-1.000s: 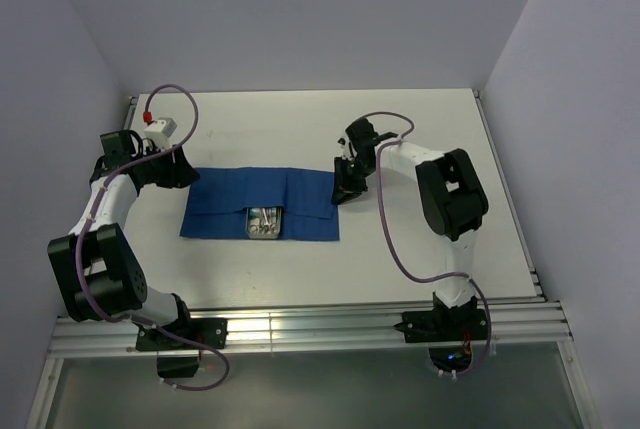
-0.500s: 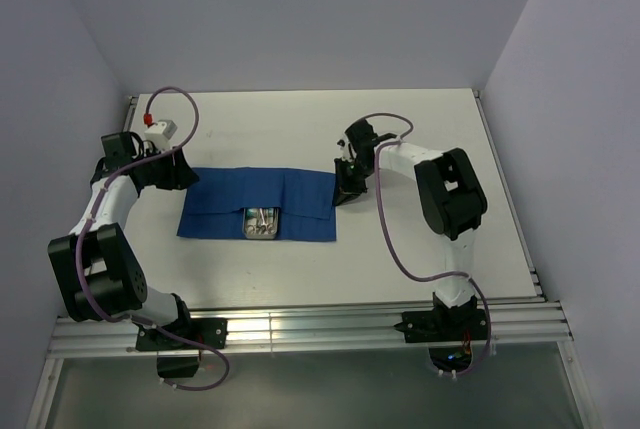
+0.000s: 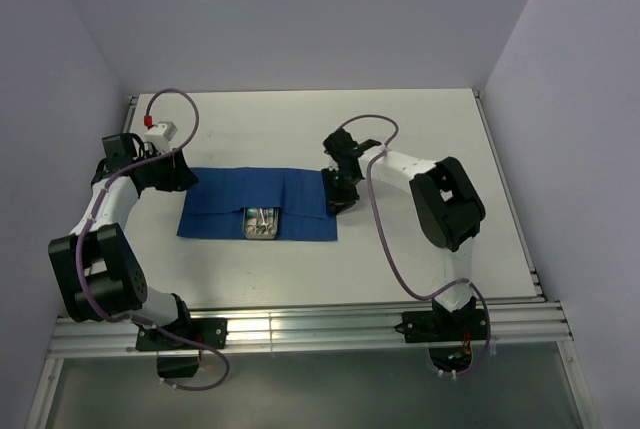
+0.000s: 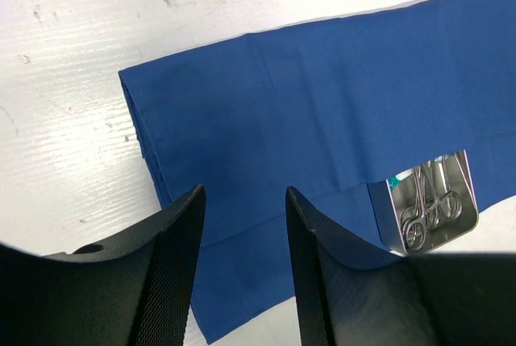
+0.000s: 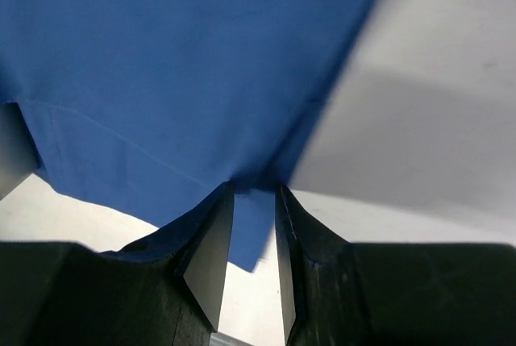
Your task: Open and lay out the surgical kit
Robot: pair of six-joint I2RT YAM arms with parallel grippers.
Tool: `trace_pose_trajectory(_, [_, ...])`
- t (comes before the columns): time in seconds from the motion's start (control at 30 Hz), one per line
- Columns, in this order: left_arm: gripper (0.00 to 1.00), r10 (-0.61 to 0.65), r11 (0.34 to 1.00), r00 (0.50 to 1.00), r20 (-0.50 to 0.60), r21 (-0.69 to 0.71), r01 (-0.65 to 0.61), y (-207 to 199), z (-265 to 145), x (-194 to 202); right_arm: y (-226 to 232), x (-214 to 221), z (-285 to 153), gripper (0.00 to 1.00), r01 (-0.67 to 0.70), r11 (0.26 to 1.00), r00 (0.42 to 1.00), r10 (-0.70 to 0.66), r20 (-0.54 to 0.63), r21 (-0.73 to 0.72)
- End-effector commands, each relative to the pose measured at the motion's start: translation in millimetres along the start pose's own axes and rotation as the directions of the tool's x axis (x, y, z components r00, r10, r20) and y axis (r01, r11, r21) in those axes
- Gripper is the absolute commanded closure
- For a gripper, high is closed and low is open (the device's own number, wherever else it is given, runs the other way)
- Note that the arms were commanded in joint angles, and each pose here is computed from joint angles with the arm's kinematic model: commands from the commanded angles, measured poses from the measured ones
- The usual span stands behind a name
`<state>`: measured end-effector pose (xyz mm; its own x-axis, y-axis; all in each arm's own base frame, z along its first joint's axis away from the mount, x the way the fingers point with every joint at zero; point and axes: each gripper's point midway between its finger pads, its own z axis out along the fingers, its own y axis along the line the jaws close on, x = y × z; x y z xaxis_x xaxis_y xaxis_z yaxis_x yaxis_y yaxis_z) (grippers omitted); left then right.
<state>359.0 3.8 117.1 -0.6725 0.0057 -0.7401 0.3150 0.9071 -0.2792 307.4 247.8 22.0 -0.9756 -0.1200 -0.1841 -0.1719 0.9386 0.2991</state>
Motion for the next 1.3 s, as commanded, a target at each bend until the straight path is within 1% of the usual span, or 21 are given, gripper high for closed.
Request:
trace_pose_trajectory(0.0, [0.51, 0.036, 0.999, 0.998, 0.042, -0.02, -0.035, -3, -8, -13, 11, -16, -25, 0.65, 0.021, 0.994, 0.993, -0.033, 0.11, 0.11])
trace_pose_trajectory(0.13, [0.51, 0.033, 0.999, 0.998, 0.048, -0.021, -0.032, -5, -11, -15, 6, -15, -20, 0.66, 0.023, 0.982, 0.992, -0.045, 0.119, 0.186])
trace_pose_trajectory(0.27, [0.51, 0.038, 0.999, 0.998, 0.055, -0.029, -0.037, -4, -12, -17, -8, -11, -7, 0.66, -0.004, 0.964, 0.995, -0.023, 0.097, 0.267])
trace_pose_trajectory(0.37, [0.51, 0.043, 0.998, 0.998, 0.055, -0.038, -0.041, -2, -13, -17, -8, -10, -2, 0.66, 0.002, 0.962, 0.996, -0.027, 0.088, 0.272])
trace_pose_trajectory(0.53, [0.51, 0.046, 0.998, 0.997, 0.055, -0.042, -0.043, -1, -14, -14, -23, 2, 9, 0.66, 0.007, 0.953, 0.998, -0.024, 0.052, 0.302])
trace_pose_trajectory(0.77, [0.51, 0.048, 0.998, 0.997, 0.054, -0.047, -0.045, 2, -13, -17, -35, 1, 9, 0.69, -0.002, 0.946, 0.999, -0.013, 0.046, 0.325])
trace_pose_trajectory(1.1, [0.51, 0.053, 0.997, 0.997, 0.057, -0.058, -0.05, 6, -13, -23, -75, 10, 7, 0.75, -0.034, 0.923, 0.999, 0.034, 0.007, 0.382])
trace_pose_trajectory(1.27, [0.51, 0.052, 0.997, 0.997, 0.056, -0.052, -0.049, 6, -12, -22, -90, 14, 0, 0.76, -0.039, 0.915, 0.999, 0.042, 0.0, 0.402])
